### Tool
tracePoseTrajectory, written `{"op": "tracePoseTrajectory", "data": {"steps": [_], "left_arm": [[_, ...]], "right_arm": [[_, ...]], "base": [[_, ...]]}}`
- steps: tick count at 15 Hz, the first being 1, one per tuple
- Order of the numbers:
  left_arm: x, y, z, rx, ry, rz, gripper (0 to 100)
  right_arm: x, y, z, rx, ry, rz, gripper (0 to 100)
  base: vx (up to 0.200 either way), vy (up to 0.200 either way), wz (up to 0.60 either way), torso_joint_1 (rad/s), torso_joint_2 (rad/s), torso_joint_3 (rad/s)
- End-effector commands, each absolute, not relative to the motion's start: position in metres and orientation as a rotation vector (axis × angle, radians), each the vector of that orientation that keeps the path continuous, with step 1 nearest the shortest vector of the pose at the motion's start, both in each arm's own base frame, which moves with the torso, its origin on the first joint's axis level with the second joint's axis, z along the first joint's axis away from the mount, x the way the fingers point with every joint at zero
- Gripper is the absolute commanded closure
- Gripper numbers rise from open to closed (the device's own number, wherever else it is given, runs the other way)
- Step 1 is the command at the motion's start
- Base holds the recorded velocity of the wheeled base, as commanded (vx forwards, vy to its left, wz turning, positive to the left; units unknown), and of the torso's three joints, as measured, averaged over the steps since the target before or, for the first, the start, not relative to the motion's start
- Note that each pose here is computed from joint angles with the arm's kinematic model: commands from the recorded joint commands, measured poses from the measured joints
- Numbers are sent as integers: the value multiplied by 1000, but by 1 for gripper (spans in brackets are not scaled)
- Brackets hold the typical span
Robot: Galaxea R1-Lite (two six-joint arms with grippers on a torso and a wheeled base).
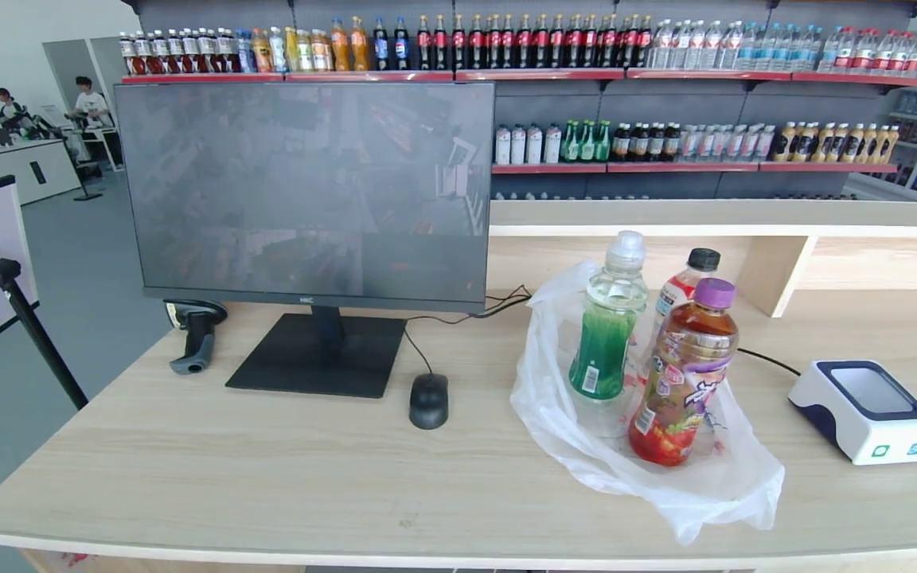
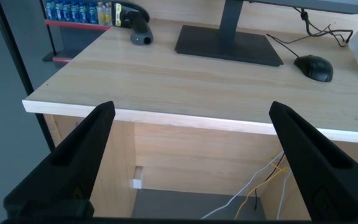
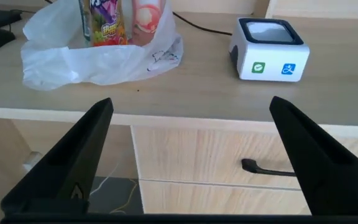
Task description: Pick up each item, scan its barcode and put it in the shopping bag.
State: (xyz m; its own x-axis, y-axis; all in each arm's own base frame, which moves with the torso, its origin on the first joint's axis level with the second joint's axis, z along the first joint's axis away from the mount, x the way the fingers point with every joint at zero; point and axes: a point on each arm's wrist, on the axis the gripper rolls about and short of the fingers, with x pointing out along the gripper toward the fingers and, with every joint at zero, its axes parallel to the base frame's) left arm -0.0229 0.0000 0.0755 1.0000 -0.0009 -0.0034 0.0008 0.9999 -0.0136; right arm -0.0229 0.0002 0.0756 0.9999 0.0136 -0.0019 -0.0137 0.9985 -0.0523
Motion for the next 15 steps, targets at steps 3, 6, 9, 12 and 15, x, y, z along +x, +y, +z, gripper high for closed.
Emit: {"op": "tracePoseTrajectory", "data": {"steps": [3,6,9,12,15], "left_arm": [[-23,0,76,-17,3,2,0],[-23,0,76,-14,3,2,0],[-23,0,76,-14,2,0,0],[-23,0,76,-9,2,-2,0],[-23,0,75,-9,5,-2,0]], "right_arm": [[-23,0,76,-44,1,14,0],[-23,0,75,-35,3,14,0],[-23,0,75,-32,3,14,0],[-23,0,75,-29,3,15,0],[-23,0,75,-31,3,14,0]], "base": [[-200,0,0,-9,4,4],[-200,0,0,2,-1,2],[-200,0,0,9,1,2],[-67,0,0,1,1,1],[0,-133,0,10,2,0]]}}
